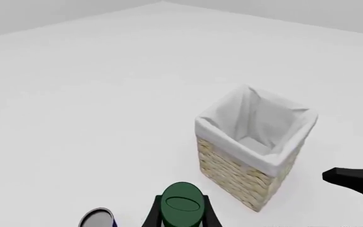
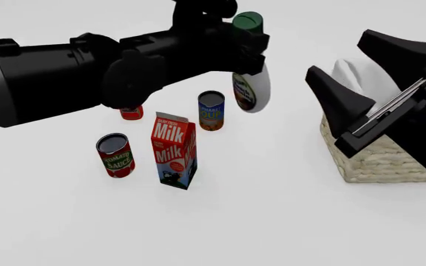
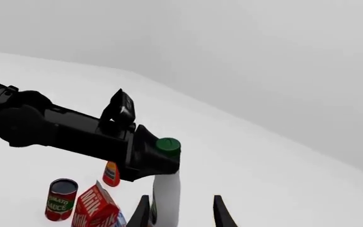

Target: Pick the salad dressing and place it in the basket.

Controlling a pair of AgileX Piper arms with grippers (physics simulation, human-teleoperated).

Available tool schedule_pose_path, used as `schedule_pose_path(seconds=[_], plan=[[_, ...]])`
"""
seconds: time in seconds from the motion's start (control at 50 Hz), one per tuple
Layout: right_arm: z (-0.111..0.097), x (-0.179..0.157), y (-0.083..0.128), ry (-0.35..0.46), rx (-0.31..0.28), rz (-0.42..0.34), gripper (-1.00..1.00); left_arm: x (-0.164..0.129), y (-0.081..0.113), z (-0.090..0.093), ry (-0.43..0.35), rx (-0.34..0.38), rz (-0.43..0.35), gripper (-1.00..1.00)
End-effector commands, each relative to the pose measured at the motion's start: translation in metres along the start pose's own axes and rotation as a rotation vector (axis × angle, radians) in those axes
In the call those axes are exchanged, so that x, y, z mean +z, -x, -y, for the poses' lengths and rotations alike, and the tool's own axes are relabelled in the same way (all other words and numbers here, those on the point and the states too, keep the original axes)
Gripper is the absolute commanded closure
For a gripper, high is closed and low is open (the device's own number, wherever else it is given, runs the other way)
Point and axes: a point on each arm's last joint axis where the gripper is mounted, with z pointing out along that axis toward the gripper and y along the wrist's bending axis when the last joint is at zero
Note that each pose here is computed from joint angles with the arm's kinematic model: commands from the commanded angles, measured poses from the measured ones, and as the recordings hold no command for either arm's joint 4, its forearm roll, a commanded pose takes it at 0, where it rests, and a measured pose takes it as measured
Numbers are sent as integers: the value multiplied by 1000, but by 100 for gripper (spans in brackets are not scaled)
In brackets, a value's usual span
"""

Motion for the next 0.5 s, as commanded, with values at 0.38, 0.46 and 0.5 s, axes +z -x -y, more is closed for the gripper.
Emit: schedule_pose_path(seconds=[0.38, 0.46, 0.5], plan=[[-8, 30, -13, 21, 26, -7, -100, -7, 4, 6, -16, 4, 15, 100], [-9, 35, -16, 23, 24, -10, -100, -8, 5, 7, -19, 4, 18, 100], [-10, 36, -17, 23, 24, -12, -100, -9, 5, 8, -21, 3, 20, 100]])
